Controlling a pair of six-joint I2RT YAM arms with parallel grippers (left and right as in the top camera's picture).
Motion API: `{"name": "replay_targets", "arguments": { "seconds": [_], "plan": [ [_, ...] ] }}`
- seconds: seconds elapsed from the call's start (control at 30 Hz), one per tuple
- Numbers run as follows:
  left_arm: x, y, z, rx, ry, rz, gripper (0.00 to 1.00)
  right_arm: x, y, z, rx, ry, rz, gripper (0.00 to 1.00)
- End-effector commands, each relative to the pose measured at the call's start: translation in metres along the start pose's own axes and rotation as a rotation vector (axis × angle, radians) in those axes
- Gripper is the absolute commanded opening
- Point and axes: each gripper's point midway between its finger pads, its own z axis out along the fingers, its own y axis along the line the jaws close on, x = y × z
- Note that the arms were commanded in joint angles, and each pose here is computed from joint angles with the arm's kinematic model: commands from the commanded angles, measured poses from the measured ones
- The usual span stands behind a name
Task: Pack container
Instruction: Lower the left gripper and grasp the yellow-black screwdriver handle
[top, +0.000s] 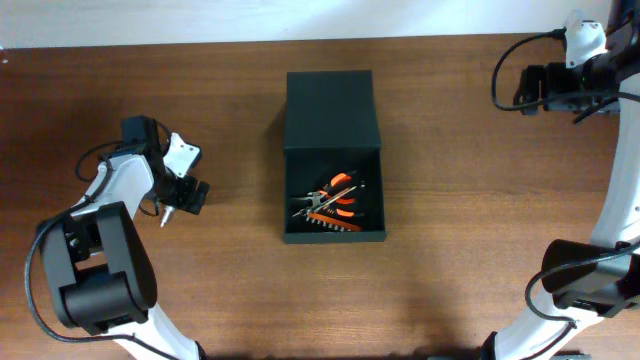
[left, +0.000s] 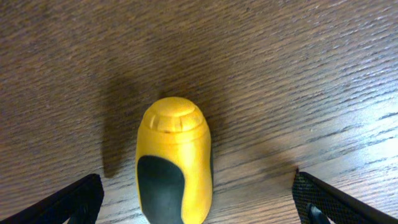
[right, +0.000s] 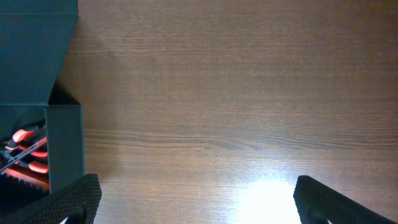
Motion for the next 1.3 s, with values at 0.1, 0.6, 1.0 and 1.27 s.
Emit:
{"name": "replay_targets", "arguments": {
  "seconds": [0.1, 0.6, 1.0, 1.27],
  "plan": [
    [0.032, -0.020, 0.038, 0.066, 0.124, -0.019, 1.00, 0.002, 0.001, 0.001, -0.003, 0.010, 0.009, 0.99],
    [0.058, -0.013, 0.034, 0.078, 0.204, -0.121, 0.99, 0.005, 0.001, 0.001, -0.006, 0.023, 0.010, 0.99],
    [0.061, -0.009, 0.034, 0.076, 0.203, -0.133, 0.90, 0.009, 0.002, 0.001, -0.010, 0.038, 0.012, 0.99],
    [0.061, -0.009, 0.034, 0.076, 0.203, -0.133, 0.66, 0.011, 0.003, 0.001, -0.011, 0.046, 0.014, 0.99]
  ]
}}
